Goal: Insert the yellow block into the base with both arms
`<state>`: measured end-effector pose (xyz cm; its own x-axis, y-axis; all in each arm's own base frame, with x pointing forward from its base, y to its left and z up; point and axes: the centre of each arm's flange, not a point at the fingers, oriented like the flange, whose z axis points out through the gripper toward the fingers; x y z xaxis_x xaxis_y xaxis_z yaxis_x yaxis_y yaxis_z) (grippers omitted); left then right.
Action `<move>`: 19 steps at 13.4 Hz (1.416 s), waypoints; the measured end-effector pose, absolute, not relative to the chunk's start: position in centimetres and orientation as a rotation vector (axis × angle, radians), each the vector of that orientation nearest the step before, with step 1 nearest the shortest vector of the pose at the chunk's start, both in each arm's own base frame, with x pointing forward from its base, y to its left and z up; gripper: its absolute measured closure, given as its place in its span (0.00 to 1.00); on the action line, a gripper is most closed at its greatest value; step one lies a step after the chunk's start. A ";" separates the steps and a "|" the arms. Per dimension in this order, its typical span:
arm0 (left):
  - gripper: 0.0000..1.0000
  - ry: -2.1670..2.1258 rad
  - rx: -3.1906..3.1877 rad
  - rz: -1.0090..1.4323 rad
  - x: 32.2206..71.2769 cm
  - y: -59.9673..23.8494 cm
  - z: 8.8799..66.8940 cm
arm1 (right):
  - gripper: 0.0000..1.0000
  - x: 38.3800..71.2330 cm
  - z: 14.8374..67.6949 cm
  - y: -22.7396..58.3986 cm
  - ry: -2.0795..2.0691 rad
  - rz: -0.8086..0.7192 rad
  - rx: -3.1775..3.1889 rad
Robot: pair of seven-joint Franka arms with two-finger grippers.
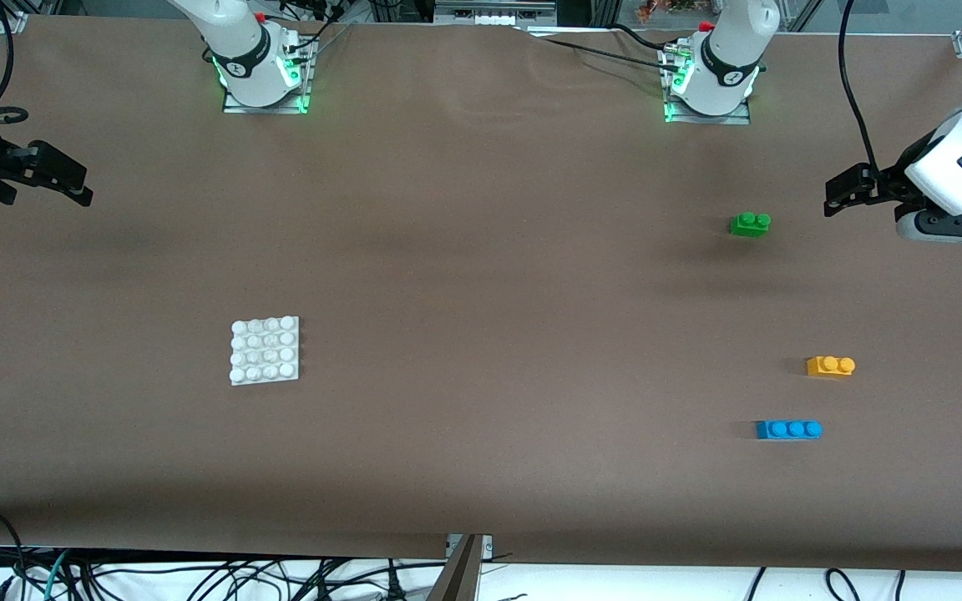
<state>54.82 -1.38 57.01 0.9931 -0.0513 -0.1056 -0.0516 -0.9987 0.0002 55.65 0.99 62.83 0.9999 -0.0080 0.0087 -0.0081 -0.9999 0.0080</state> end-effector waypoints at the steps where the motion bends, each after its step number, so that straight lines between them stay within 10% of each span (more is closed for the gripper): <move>1: 0.00 0.081 -3.134 0.166 54.8 -1.4 57.0 | 0.00 55.7 62.9 1.0 -0.013 0.015 3.134; 19: 0.00 0.084 -3.133 0.166 54.8 -1.5 57.0 | 0.00 55.7 62.3 0.5 0.045 -0.020 3.132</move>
